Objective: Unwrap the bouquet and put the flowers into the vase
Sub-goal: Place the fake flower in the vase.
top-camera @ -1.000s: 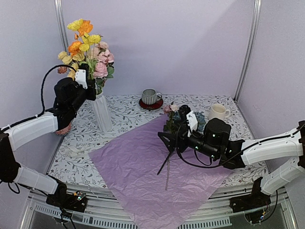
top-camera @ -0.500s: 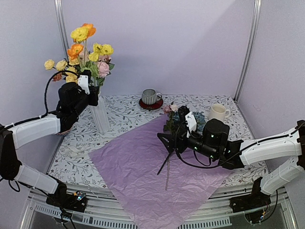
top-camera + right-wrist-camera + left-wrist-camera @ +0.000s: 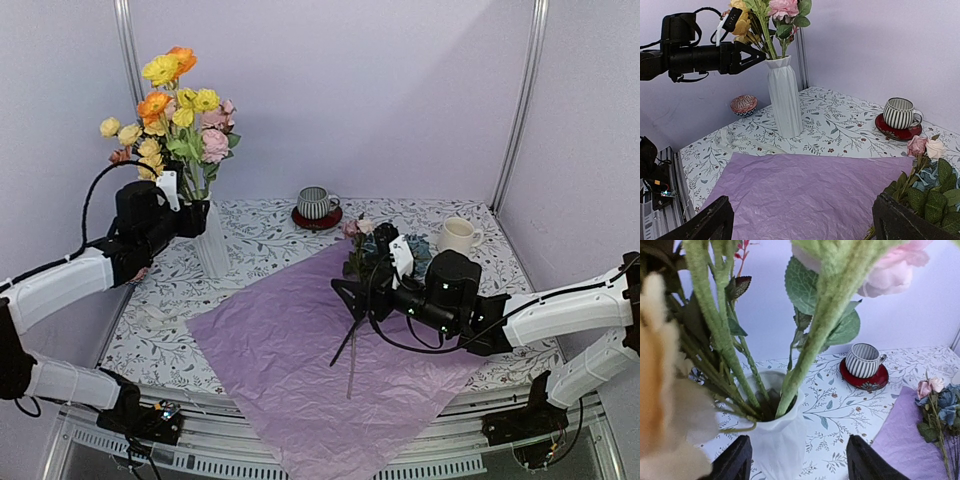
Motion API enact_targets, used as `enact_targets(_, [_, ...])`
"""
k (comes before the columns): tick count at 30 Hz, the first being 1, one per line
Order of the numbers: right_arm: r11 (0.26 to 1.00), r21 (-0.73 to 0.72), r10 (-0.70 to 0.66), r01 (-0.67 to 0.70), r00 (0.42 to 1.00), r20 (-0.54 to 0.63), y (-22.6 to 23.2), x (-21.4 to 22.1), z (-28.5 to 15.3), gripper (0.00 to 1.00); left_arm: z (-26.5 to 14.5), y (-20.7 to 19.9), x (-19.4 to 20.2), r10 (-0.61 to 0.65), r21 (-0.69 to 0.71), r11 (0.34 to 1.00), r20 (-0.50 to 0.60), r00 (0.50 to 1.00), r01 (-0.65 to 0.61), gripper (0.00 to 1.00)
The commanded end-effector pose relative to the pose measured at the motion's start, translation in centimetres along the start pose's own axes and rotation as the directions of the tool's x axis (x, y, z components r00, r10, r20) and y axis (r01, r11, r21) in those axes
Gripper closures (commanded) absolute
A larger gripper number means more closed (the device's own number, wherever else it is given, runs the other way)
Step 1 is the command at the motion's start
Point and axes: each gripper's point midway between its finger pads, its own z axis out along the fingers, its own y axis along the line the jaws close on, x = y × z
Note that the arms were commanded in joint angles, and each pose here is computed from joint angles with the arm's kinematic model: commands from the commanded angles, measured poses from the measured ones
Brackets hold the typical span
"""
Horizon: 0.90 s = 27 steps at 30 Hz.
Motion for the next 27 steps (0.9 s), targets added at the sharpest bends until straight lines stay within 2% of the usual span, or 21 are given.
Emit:
enact_targets(1, [1.000, 0.023, 0.003, -0.003, 1.000, 0.004, -0.6, 0.2, 0.1, 0.01, -2.0, 0.0, 1.5, -0.053, 0.035, 0.998, -0.033, 0.998, 0.054, 0.32])
enact_targets(6, [0.999, 0.032, 0.023, -0.023, 1.000, -0.001, -1.0, 0.3, 0.1, 0.01, -4.2, -0.4, 2.9, -0.097, 0.075, 0.992, -0.079, 0.992, 0.103, 0.31])
enact_targets(11, [0.993, 0.089, 0.079, -0.075, 0.996, -0.043, -2.2, 1.0, 0.2, 0.01, -6.4, -2.1, 5.0, -0.214, 0.173, 0.954, -0.175, 0.961, 0.244, 0.25])
enact_targets(12, [0.989, 0.111, 0.099, -0.092, 0.993, -0.058, -2.6, 1.2, 0.1, 0.00, -6.8, -2.7, 5.7, -0.234, 0.200, 0.941, -0.201, 0.951, 0.274, 0.20])
enact_targets(14, [0.972, 0.167, 0.180, -0.165, 0.980, -0.082, -3.4, 1.9, -0.2, 0.02, -7.4, -3.6, 6.8, -0.257, 0.243, 0.917, -0.242, 0.936, 0.315, 0.03])
enact_targets(19, [0.890, 0.324, 0.387, -0.321, 0.907, -0.164, -5.1, 4.8, -1.2, 0.01, -7.9, -2.6, 9.5, -0.315, 0.172, 0.912, -0.284, 0.906, 0.372, 0.02])
enact_targets(22, [0.831, 0.430, 0.473, -0.353, 0.856, -0.211, -6.0, 6.5, -1.4, 0.01, -7.9, -2.5, 10.2, -0.358, 0.162, 0.895, -0.291, 0.887, 0.415, 0.02])
enact_targets(25, [0.808, 0.479, 0.501, -0.343, 0.828, -0.251, -6.1, 8.1, -1.1, 0.01, -7.8, -4.7, 10.6, -0.327, 0.280, 0.863, -0.326, 0.887, 0.421, 0.02])
enact_targets(27, [0.789, 0.511, 0.520, -0.340, 0.813, -0.261, -6.5, 9.3, -1.2, 0.07, -8.2, -7.2, 10.7, -0.287, 0.421, 0.800, -0.359, 0.888, 0.428, 0.02])
